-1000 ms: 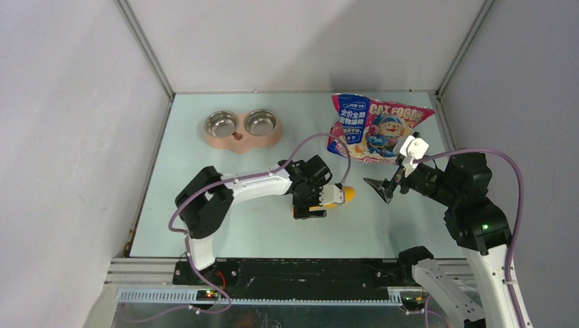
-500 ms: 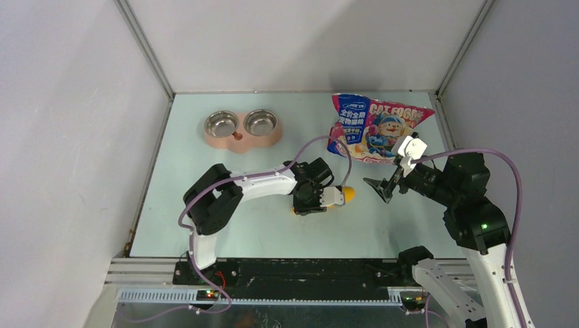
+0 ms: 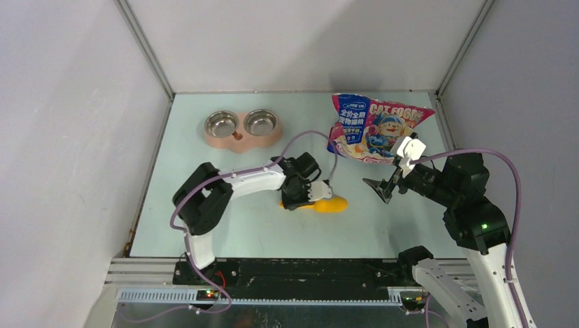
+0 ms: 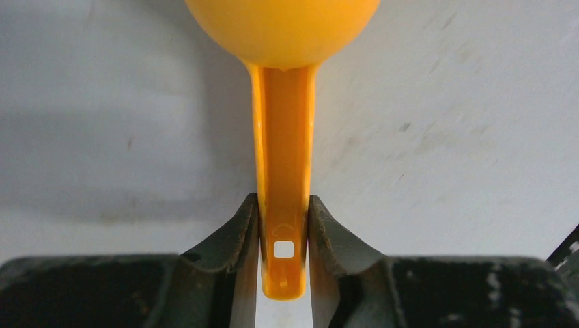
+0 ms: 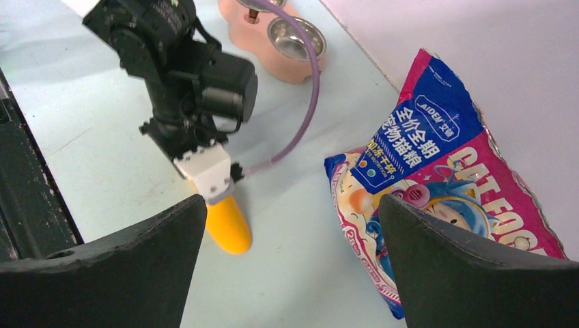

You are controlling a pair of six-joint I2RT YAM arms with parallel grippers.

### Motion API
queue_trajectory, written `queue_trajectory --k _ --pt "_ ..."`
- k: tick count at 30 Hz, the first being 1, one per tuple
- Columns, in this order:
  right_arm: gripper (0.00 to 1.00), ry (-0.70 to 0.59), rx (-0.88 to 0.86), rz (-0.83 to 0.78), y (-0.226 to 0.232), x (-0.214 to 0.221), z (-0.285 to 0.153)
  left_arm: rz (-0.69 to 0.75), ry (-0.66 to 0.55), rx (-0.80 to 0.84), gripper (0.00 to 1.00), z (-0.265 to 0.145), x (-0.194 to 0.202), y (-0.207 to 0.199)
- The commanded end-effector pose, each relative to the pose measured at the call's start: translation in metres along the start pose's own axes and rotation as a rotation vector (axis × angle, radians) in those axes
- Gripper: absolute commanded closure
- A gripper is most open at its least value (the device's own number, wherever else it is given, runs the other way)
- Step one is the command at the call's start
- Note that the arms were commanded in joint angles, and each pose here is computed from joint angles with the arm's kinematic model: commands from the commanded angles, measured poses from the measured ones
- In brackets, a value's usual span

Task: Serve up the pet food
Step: Move the spatula to the center of the board.

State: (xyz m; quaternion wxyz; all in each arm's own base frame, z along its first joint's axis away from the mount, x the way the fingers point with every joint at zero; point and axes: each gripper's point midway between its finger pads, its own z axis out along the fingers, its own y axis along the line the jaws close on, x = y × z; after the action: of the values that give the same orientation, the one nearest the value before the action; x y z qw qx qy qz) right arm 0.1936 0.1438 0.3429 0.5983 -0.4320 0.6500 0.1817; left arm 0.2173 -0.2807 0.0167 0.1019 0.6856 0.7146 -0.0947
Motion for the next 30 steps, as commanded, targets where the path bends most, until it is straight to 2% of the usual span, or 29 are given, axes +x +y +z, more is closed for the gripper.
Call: queue_trajectory --k 1,12,21,25,30 --pt "0.00 -0.025 0.011 -0.030 -0.003 -0.006 0.002 -0.091 -0.019 -0.091 1.00 -0.039 0.033 0.031" --pt "0.00 -0.021 -0.009 -0.047 0.001 -0.005 0.009 -0.351 -0.041 -0.267 1.00 -0.081 0.142 0.062" --pt "0.01 -0.019 -0.020 -0.052 0.003 -0.004 0.011 -0.500 0.017 -0.338 1.00 -0.092 0.223 0.079" --pt "0.00 -0.021 -0.022 -0.054 0.004 -0.004 0.011 -0.561 0.044 -0.350 1.00 -0.096 0.253 0.084" --pt "0.00 -0.019 -0.029 -0.058 0.005 -0.004 0.012 -0.579 0.063 -0.350 1.00 -0.096 0.271 0.088"
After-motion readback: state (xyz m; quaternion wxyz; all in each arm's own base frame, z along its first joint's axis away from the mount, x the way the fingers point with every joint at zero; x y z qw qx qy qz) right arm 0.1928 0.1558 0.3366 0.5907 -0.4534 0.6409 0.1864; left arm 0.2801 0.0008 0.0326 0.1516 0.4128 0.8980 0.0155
